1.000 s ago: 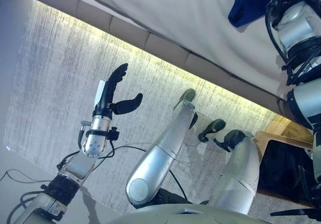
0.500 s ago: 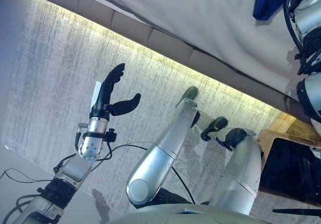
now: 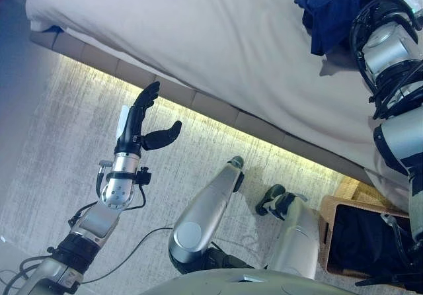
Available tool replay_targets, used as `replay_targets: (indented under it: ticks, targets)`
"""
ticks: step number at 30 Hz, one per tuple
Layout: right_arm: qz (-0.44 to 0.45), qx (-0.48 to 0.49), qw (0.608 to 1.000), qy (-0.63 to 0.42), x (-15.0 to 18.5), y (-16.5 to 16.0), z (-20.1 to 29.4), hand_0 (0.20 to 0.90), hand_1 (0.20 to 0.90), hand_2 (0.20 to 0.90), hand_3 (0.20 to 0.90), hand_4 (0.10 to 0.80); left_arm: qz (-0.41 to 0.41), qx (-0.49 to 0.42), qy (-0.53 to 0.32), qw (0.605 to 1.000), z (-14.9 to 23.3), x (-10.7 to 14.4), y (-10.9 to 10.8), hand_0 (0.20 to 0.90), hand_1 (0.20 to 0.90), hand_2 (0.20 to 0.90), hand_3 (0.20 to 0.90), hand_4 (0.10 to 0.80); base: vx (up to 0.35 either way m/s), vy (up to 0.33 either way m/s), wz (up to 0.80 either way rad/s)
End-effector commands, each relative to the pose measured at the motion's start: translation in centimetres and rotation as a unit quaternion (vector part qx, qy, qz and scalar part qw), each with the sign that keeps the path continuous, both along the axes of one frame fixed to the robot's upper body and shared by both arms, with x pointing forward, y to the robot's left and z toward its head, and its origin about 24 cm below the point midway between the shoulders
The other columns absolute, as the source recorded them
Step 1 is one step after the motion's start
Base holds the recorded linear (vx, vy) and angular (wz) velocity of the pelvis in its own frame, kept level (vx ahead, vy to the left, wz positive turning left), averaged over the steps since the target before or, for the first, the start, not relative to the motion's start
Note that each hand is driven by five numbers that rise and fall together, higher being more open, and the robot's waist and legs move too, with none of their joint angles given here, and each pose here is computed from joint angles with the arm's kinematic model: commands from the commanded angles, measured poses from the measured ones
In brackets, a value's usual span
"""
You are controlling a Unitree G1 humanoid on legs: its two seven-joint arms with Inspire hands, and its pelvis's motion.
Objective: Pick up the clothes from the bed and place them into the basket
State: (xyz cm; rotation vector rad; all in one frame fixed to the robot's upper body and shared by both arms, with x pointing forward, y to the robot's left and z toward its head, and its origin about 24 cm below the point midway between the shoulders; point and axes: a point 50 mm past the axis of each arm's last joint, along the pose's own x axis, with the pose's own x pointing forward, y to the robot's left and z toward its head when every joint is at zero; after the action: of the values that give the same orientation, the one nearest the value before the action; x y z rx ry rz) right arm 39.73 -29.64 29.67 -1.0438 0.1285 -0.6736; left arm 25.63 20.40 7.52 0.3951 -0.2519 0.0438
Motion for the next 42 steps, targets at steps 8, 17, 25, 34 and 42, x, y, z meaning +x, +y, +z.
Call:
replay_targets:
  ticks: [8, 17, 25, 34, 42]
  targets:
    - [0.011, -0.037, 0.992, -0.123, -2.4, -2.4, 5.5, 0.3, 0.3, 0.3, 0.2, 0.1, 0.019, 0.01, -0.027, 0.999, 2.4, 1.4, 0.8, 0.9, 0.9, 0.9, 0.9, 0.8, 0.016, -0.052, -0.17]
    - [0.056, -0.012, 0.99, -0.13, -3.7, -4.5, 4.6, 0.3, 0.3, 0.3, 0.2, 0.1, 0.051, 0.022, 0.039, 0.998, 0.1, 1.6, 1.8, 0.9, 0.9, 0.9, 0.9, 0.8, 0.042, -0.065, -0.18]
    - [0.108, 0.025, 0.98, -0.167, -4.1, -3.7, 4.4, 0.3, 0.3, 0.3, 0.2, 0.1, 0.058, 0.03, 0.041, 0.997, 0.3, 3.1, 1.6, 0.9, 0.9, 0.9, 0.9, 0.8, -0.08, -0.031, -0.35]
    - [0.113, 0.046, 0.979, -0.163, -5.2, -4.8, 1.0, 0.3, 0.3, 0.3, 0.2, 0.1, 0.021, -0.007, 0.095, 0.995, -1.7, 3.9, 0.1, 0.9, 0.9, 0.9, 0.9, 0.8, -0.046, -0.01, -0.37]
    - [0.106, 0.072, 0.982, -0.136, -6.9, -6.0, -2.1, 0.3, 0.3, 0.3, 0.2, 0.1, 0.013, 0.001, 0.117, 0.993, -2.9, 4.3, -0.7, 0.9, 0.9, 0.9, 0.9, 0.8, -0.047, -0.004, -0.32]
